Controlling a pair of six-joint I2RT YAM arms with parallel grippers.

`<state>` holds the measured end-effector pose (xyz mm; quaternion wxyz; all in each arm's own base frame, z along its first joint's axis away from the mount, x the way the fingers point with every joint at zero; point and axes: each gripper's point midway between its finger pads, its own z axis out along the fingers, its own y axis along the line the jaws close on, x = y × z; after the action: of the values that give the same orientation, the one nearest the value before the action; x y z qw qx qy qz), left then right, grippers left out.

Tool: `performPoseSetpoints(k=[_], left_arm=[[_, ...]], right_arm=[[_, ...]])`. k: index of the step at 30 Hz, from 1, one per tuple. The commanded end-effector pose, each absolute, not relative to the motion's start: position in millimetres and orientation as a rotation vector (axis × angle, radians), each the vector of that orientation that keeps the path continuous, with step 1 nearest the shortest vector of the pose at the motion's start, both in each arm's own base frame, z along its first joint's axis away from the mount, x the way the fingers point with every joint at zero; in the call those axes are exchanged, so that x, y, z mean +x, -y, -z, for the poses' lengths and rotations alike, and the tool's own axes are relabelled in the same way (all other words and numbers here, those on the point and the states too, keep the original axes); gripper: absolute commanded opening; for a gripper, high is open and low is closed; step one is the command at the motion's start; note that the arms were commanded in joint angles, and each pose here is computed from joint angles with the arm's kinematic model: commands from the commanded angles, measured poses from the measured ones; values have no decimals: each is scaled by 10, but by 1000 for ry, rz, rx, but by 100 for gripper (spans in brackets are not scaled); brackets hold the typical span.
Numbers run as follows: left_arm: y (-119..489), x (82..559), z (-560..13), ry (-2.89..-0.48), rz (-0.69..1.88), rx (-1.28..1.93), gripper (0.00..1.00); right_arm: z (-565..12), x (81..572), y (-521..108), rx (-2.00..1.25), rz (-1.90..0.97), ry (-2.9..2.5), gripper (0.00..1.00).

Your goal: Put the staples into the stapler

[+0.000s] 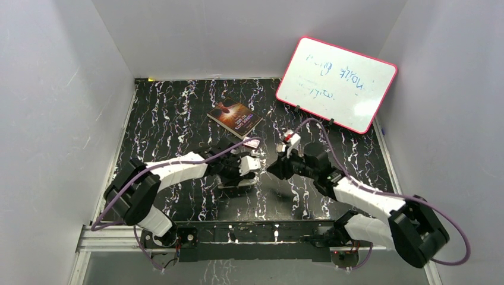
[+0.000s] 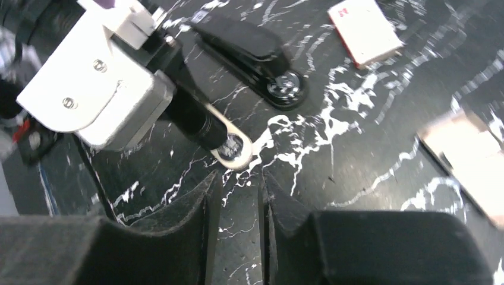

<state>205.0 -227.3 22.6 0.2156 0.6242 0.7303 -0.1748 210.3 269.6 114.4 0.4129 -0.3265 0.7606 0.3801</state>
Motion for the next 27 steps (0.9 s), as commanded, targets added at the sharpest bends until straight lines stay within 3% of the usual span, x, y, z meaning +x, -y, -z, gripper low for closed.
performPoseSetpoints(k=[1,4,8,12,17,20,24,27], left_arm=[[2728,2093,-365,-2002,563,1678,9],[2996,2110,-370,-2013,590,1630,2],[3428,2185,-446,-2012,640,1529,3],[3560,2327,-388,-2080,611,1421,22],[3409,2295,-432,-2089,562,1413,46],[3319,2208,-491,-2084,573,1409,61],[3170,2128,-404,-2103,553,1400,61],[3127,2089,-340,-2124,559,1372,52]], right_arm=[[-1469,2407,-2469,-299,-931,-1887,33],[-1363,2393,-2266,-41,-941,-1914,31],[-1307,2423,-2008,278,-956,-1875,35],[-1238,2407,-1824,583,-1026,-1826,36],[-1283,2383,-1769,704,-1116,-1750,42],[-1284,2383,-1760,743,-1138,-1736,53],[-1300,2349,-1867,735,-1218,-1744,55],[-1307,2348,-1961,727,-1265,-1760,56]])
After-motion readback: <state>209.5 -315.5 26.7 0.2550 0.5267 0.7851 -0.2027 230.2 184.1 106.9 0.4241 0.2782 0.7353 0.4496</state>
